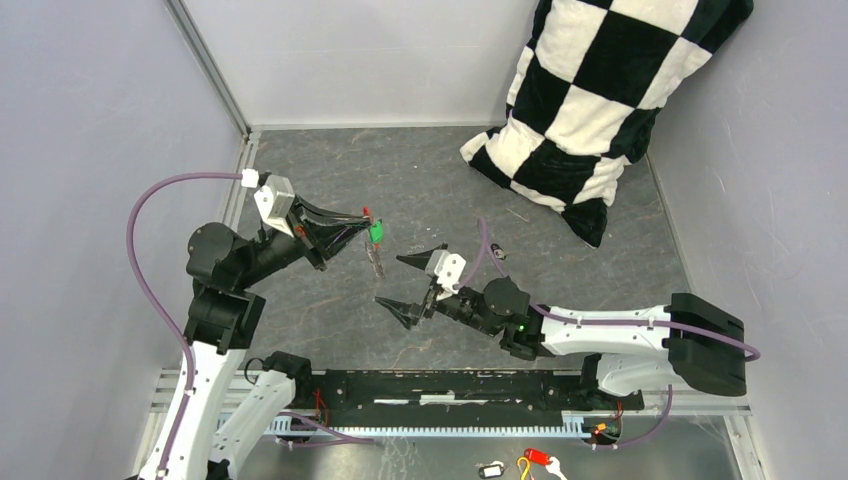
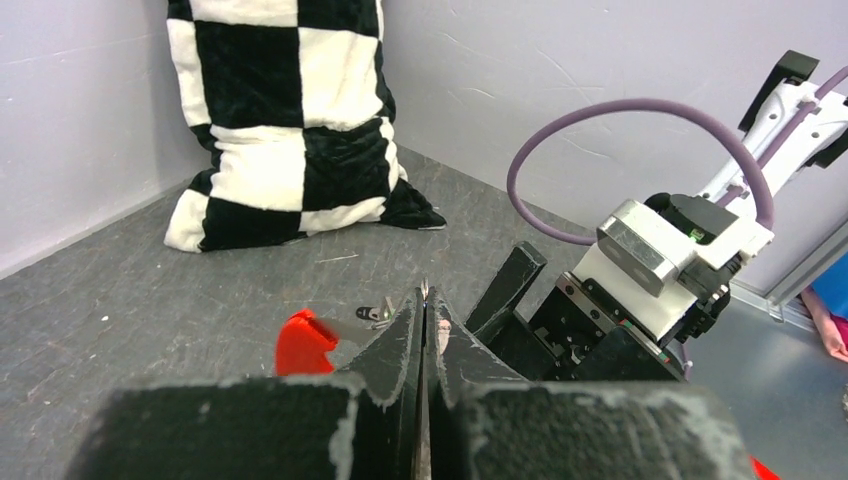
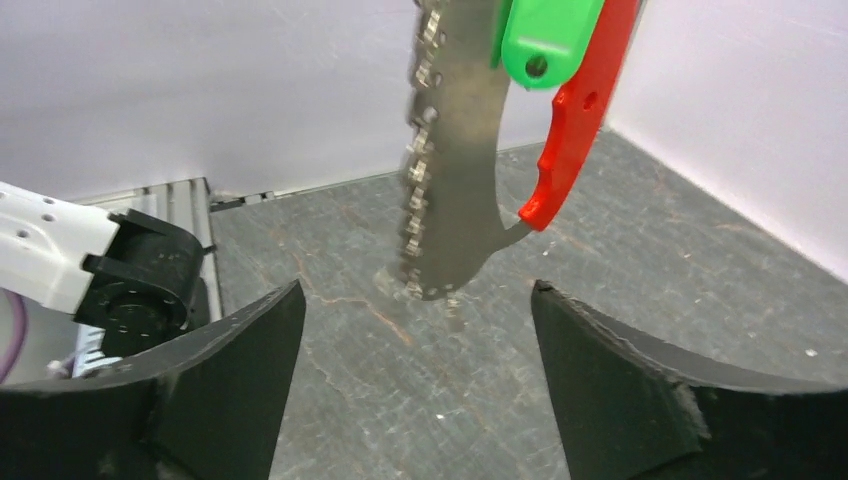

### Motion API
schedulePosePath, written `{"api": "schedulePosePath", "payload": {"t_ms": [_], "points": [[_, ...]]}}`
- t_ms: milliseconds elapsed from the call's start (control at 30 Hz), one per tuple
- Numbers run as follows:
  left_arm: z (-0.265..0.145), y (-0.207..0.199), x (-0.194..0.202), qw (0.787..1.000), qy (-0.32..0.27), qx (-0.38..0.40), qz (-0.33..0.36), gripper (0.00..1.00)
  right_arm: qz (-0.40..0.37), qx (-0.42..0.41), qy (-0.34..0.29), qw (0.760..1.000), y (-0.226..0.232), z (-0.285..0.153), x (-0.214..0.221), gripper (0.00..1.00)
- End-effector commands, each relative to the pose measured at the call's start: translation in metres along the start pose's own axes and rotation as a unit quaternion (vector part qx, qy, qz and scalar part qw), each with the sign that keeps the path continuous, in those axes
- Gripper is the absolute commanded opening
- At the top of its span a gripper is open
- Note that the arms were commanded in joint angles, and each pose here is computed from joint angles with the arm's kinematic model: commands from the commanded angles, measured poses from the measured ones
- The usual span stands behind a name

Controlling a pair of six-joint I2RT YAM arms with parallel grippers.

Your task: Put the keys on the keyring

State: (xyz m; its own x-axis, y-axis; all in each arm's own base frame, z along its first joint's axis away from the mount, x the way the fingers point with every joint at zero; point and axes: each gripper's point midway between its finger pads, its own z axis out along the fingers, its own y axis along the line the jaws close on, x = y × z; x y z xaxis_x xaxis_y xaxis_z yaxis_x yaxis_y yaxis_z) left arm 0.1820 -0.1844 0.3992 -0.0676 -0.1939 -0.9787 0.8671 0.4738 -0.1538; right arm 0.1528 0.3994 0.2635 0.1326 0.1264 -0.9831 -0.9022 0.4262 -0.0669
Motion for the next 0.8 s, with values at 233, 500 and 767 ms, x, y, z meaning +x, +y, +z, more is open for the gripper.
{"api": "schedulePosePath", "payload": {"t_ms": [233, 500, 767], "points": [[-0.004, 0.008, -0.004, 0.999, -0.015, -0.036, 0.004, 0.02, 0.008, 0.057, -0.005, 0.998, -0.001, 0.023, -0.035, 0.98], [-0.007, 0.005, 0.000, 0.999, -0.012, -0.034, 0.000, 0.02, -0.031, 0.127, -0.004, 0.991, -0.023, 0.030, -0.042, 0.78], [-0.007, 0.003, 0.003, 0.999, -0.013, -0.031, -0.007, 0.02, -0.037, 0.145, 0.002, 0.989, -0.027, 0.044, -0.049, 0.52]]}}
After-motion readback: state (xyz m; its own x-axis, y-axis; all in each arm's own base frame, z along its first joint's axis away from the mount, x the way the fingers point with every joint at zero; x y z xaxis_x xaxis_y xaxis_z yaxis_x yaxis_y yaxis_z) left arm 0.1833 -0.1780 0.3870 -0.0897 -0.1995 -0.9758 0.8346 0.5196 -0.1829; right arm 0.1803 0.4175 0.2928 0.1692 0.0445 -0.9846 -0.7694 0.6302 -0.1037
